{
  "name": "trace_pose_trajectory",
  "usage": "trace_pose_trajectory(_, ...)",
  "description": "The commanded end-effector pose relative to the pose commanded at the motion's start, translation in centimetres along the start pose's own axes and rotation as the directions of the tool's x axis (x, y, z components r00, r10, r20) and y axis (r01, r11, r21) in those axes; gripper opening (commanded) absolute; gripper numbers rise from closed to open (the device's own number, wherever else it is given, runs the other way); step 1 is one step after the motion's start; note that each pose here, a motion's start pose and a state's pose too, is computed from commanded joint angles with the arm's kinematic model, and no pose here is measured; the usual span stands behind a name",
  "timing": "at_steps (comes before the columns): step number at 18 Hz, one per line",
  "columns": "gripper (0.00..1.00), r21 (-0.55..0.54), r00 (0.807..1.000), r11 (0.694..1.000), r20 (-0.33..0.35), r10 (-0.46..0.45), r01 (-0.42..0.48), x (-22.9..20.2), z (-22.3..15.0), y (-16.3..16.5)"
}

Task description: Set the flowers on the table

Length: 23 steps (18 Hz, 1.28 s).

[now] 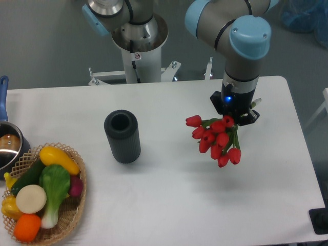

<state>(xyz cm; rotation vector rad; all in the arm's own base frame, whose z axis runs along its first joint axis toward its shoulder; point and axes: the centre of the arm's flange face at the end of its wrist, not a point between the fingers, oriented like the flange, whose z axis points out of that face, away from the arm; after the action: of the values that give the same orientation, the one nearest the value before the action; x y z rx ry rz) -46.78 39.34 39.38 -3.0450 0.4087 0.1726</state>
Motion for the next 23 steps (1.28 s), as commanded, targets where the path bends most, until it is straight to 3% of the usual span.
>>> trace_pose_trajectory(13, 0.06, -0.011, 1.000, 1.000, -0.024, -0.001, 0.000, -0.2, 1.0, 0.0)
trace_pose_trajectory(23, 0.06, -0.029, 0.995, 1.000, -0.099, 0.004, -0.007, -0.9, 6.7, -0.6)
